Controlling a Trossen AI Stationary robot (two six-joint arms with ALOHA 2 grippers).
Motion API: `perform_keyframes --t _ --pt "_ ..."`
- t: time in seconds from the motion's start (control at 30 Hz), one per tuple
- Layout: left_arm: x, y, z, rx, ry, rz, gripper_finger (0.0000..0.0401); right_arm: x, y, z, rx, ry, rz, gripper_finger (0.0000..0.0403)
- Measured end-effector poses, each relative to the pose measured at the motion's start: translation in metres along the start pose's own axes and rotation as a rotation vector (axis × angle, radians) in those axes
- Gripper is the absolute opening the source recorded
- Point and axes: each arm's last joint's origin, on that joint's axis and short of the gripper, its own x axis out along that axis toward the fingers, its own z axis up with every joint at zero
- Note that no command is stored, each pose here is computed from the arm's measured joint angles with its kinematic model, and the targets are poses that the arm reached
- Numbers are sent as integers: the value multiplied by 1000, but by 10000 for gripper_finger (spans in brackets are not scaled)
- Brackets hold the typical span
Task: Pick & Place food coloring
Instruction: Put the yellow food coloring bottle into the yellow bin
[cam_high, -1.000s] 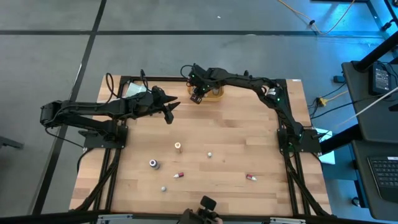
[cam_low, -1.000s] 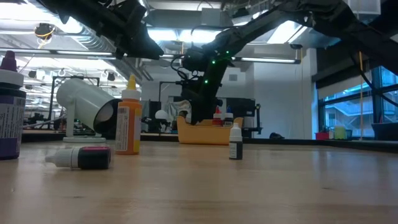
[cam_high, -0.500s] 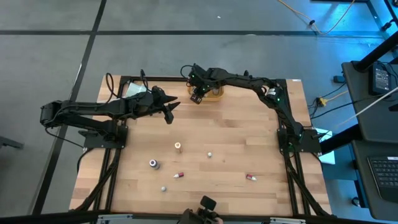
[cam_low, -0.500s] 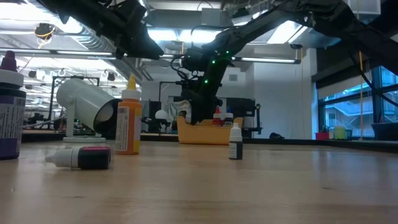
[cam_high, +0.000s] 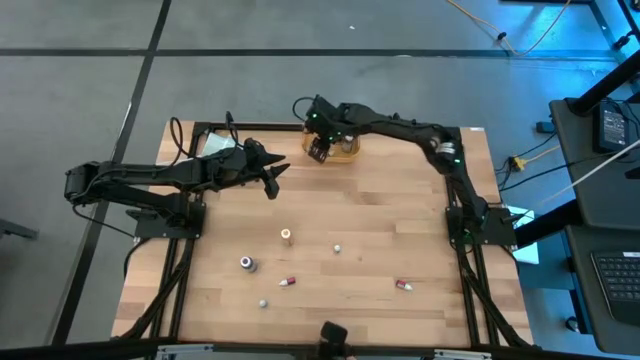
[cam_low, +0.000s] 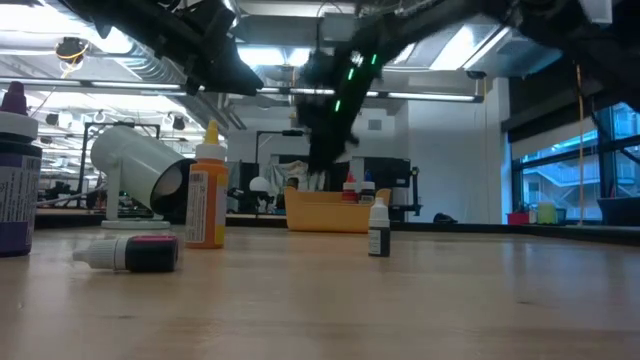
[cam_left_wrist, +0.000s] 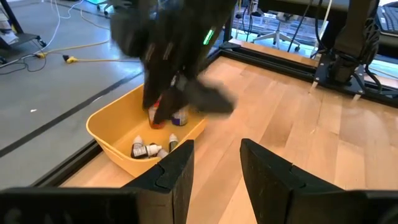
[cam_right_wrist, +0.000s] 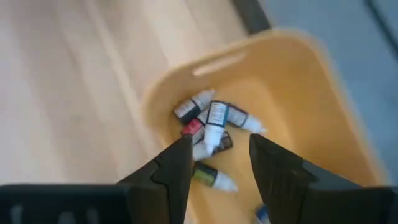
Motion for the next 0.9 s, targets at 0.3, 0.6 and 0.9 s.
perform_keyframes --t 0.3,0.6,0.9 --pt "0 -1 0 -2 1 -41 127 -114 57 -14 -175 -101 89 160" --pt "-1 -7 2 -26 11 -220 127 -135 85 -110 -204 -349 164 163" --pt "-3 -13 14 -3 -106 -381 128 -133 83 -159 -21 -467 218 163"
